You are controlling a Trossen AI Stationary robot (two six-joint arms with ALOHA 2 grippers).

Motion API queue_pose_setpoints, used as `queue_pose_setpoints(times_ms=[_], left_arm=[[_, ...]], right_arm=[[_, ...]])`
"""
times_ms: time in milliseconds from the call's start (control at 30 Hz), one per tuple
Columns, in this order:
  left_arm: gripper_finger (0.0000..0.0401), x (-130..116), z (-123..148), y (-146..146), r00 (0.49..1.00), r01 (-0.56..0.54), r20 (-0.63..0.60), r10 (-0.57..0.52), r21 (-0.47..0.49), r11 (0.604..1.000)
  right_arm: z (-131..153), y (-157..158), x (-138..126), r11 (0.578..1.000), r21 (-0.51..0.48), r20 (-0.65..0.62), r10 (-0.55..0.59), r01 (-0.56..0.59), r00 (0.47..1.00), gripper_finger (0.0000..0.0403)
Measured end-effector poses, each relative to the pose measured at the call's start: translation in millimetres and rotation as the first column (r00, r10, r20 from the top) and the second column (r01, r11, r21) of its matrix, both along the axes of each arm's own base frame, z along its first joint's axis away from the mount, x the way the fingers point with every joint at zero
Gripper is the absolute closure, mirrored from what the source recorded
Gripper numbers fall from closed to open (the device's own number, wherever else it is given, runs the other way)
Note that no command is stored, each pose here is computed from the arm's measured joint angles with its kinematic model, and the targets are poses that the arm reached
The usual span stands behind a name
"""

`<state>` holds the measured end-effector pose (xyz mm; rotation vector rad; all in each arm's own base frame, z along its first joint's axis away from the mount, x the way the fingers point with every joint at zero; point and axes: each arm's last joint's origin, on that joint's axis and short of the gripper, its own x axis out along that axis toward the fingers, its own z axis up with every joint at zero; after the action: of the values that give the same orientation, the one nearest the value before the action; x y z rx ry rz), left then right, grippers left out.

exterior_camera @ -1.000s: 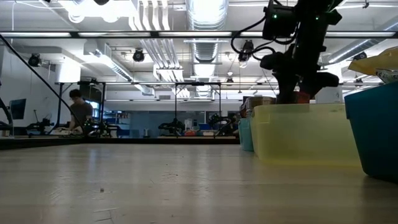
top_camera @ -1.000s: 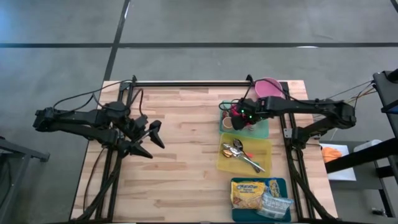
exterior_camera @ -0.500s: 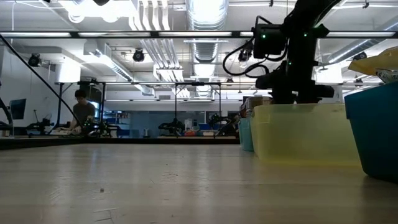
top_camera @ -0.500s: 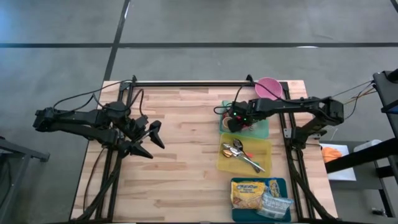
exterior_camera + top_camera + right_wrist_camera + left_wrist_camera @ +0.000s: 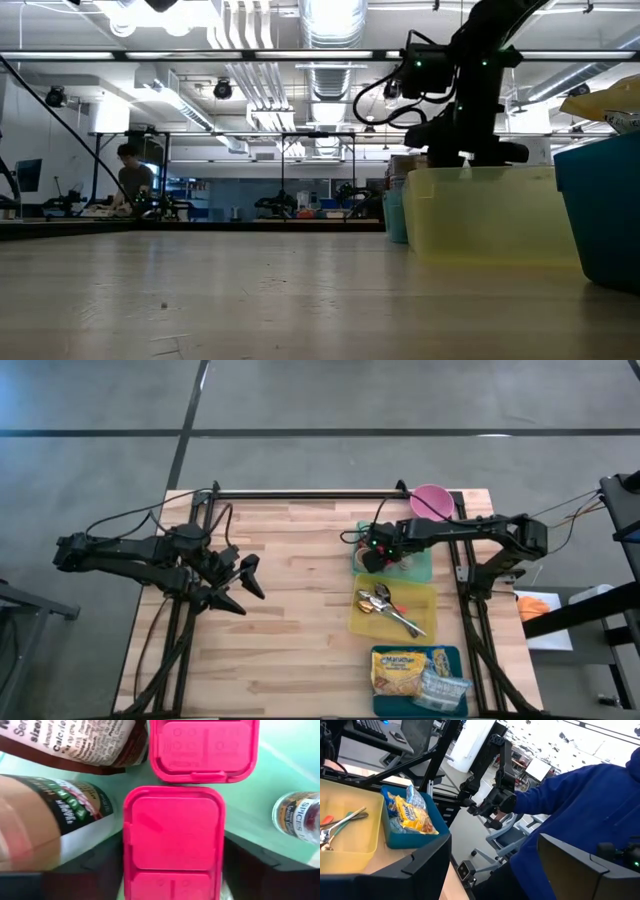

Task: Pick & Place Food Item
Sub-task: Put the red seasoning can into the green bin

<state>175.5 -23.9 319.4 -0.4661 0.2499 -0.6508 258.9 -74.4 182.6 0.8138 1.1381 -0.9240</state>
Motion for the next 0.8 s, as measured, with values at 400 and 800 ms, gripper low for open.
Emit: queue_pose_setpoints(times_ms=[400,800], left_arm=[[0.0102,-0.1,-0.5,0.0,1.000,0.000,-0.007,0.000,-0.002,1.000],[0.0102,0.0,-0.7,0.0,1.000,-0.002,-0.018,0.001,-0.014,1.000]], right_arm=[[-0.2,0.1,-0.2,1.000,0.001,0.000,-0.003,0.003,1.000,0.0047],[4.7,1.5,-3.0,1.000,0.006,0.015,0.001,-0.001,1.000,0.0044]])
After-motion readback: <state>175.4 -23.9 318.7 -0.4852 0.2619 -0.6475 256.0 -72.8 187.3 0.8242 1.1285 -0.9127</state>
